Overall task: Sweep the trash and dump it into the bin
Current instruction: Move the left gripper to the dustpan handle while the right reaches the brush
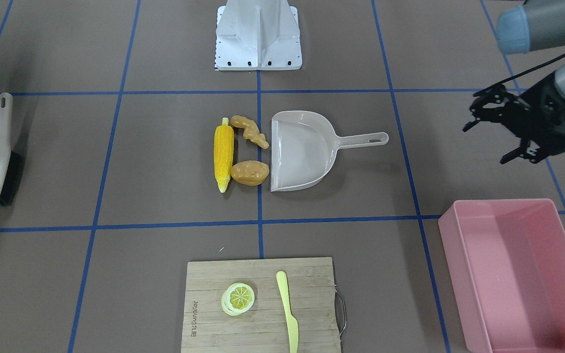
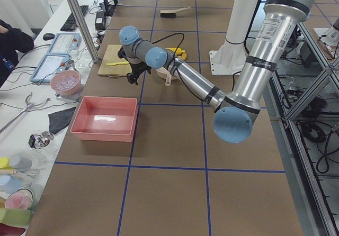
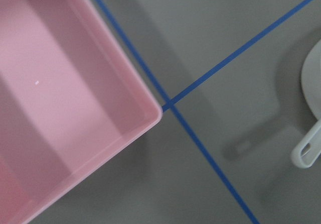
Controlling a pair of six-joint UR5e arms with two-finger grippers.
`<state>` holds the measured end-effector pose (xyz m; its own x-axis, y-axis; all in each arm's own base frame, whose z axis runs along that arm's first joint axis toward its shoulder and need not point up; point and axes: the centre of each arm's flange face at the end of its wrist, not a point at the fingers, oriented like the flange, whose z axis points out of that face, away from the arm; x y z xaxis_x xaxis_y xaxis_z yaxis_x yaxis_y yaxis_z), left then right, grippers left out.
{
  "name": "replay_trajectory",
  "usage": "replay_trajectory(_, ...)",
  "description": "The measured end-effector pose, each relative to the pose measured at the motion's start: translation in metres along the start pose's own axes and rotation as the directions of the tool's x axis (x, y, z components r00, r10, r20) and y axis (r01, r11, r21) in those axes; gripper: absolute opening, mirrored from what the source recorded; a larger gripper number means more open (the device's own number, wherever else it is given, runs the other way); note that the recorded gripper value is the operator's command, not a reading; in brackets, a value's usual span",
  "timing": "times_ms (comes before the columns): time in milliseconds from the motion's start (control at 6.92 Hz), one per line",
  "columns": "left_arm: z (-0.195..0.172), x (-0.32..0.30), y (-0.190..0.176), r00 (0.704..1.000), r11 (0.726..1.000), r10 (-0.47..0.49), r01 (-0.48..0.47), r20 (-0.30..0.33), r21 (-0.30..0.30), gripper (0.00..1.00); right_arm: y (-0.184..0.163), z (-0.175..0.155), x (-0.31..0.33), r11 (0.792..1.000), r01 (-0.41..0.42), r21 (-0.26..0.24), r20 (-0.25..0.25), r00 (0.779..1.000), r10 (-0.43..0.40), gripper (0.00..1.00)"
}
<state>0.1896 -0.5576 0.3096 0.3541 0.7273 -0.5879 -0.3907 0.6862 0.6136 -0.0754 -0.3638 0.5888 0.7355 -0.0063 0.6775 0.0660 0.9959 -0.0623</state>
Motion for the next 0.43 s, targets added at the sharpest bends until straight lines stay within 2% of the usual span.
replay_trajectory(144, 0.009, 0.037, -0.031, 0.997, 0.997, 0.07, -0.07, 0.028, 0.008, 0.98, 0.0, 0.009, -0.005, 1.0, -0.005, 0.004, 0.008, 1.0, 0.005, 0.99)
replay_trajectory(433, 0.023, 0.088, -0.054, 0.974, 0.982, 0.179, -0.187, 0.135, 0.043, 0.98, 0.002, 0.032, -0.026, 1.0, 0.005, 0.012, 0.025, 1.0, -0.005, 0.99)
